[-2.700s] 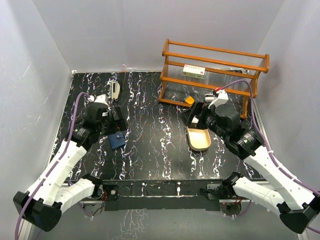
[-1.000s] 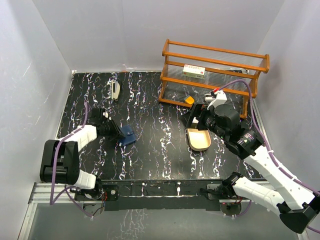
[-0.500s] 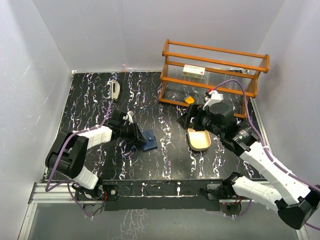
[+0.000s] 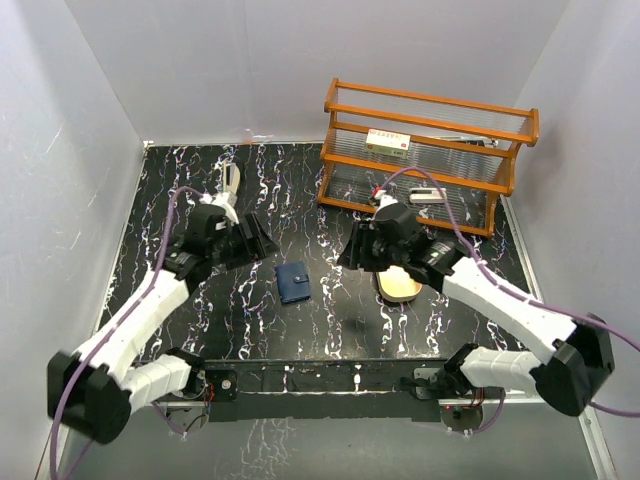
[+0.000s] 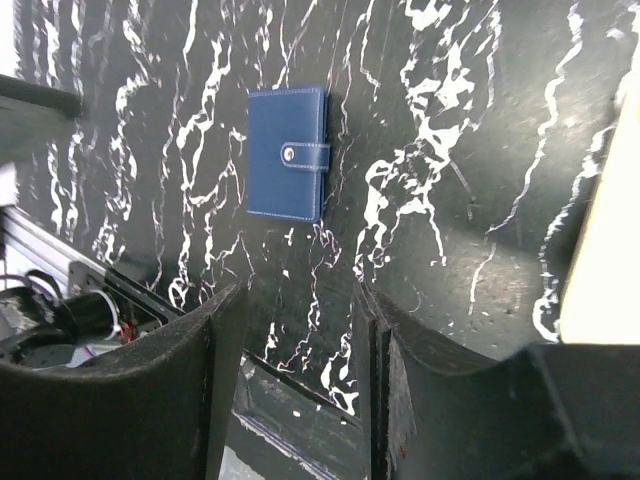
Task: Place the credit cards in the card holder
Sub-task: Move the card holder to the center of the board, then open the card holder at the center of the board.
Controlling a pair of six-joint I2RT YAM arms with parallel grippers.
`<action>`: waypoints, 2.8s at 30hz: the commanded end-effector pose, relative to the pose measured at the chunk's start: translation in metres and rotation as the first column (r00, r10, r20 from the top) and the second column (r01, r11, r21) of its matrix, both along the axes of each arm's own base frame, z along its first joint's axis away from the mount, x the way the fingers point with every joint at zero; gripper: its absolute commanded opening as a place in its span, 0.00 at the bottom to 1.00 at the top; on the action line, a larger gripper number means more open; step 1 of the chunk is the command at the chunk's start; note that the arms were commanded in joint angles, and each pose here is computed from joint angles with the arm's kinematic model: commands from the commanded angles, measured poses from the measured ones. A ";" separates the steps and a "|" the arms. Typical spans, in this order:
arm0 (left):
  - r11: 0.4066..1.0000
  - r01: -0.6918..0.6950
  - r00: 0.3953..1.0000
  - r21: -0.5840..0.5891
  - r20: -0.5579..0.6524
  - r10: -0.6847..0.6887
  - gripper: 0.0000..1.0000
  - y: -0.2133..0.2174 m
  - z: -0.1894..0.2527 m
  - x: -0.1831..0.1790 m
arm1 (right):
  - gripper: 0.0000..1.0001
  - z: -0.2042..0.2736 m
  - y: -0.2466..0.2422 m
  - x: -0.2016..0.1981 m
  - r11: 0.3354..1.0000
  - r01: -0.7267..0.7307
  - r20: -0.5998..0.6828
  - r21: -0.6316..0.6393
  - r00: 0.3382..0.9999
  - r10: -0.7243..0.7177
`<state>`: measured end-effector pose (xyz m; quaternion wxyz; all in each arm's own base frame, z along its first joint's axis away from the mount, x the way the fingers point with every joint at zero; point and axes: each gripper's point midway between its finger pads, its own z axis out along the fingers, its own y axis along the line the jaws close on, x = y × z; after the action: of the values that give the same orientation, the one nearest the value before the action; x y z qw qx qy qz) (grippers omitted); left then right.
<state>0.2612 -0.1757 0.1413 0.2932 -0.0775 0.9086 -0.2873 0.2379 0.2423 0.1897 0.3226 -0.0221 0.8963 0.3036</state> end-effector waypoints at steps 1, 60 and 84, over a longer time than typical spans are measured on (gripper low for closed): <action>0.992 -0.088 0.984 0.090 0.162 0.073 0.74 0.036 0.053 -0.008 | 0.43 0.006 0.035 0.004 1.000 -0.021 0.012 0.002 1.000 0.021; 0.914 -0.386 0.827 0.128 0.486 0.282 0.96 0.121 0.086 -0.048 | 0.00 -0.136 0.119 0.041 0.845 -0.143 -0.081 -0.516 0.990 0.118; 0.949 -0.030 1.000 -0.313 -0.016 0.026 0.63 -0.009 -0.018 -0.061 | 0.00 -0.085 0.113 0.001 0.946 -0.243 0.112 -0.213 0.956 0.271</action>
<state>0.2034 -0.1499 0.1080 0.3049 -0.1428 0.8894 -0.3091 0.2314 0.3289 0.0604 0.2759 -0.1899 0.9286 0.1597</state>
